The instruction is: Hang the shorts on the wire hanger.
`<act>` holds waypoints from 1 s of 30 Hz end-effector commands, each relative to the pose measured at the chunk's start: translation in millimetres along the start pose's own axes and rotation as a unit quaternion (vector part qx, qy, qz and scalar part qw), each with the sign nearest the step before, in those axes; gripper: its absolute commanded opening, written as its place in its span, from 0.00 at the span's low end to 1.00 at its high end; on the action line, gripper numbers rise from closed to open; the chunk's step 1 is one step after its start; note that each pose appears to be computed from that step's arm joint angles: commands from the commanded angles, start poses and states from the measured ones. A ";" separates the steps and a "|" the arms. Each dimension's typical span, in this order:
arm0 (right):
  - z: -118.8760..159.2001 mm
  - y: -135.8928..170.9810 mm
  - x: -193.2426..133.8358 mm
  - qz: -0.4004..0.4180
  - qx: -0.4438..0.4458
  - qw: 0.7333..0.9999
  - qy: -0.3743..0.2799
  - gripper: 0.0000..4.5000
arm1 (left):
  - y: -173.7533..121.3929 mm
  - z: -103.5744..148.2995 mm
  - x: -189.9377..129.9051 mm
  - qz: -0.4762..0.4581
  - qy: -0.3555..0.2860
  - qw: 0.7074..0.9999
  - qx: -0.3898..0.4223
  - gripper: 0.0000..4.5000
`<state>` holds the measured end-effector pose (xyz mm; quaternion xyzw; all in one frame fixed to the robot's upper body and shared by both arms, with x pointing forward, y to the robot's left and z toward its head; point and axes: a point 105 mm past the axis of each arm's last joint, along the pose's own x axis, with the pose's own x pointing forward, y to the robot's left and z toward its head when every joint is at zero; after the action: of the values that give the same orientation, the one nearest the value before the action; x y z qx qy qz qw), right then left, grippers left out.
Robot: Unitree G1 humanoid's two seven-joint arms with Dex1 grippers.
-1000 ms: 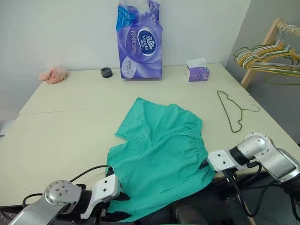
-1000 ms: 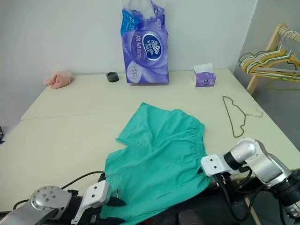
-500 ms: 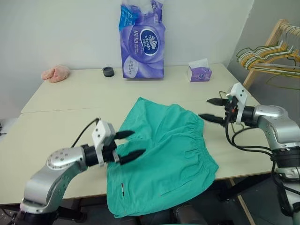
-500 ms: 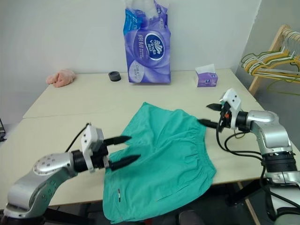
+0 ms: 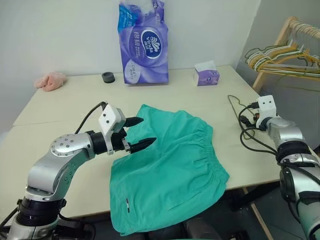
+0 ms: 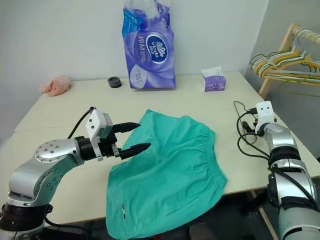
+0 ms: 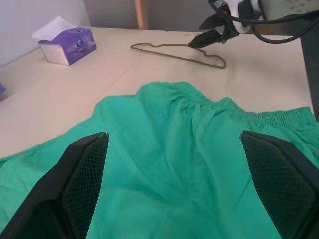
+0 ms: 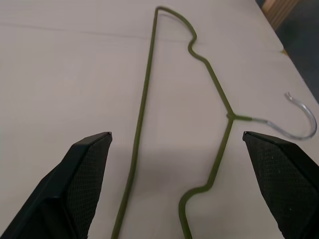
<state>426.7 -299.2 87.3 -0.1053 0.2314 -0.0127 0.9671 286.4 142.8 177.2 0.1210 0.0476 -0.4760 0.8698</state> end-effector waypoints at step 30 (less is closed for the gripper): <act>-11.2 9.6 3.0 0.024 0.003 1.000 0.014 0.01 | 36.1 -5.3 -28.6 0.084 0.012 0.996 0.003 1.00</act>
<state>414.9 -300.2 57.1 -0.0721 0.2792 -0.0221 0.9573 295.7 175.2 171.0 0.1232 0.0725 -0.4291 0.8919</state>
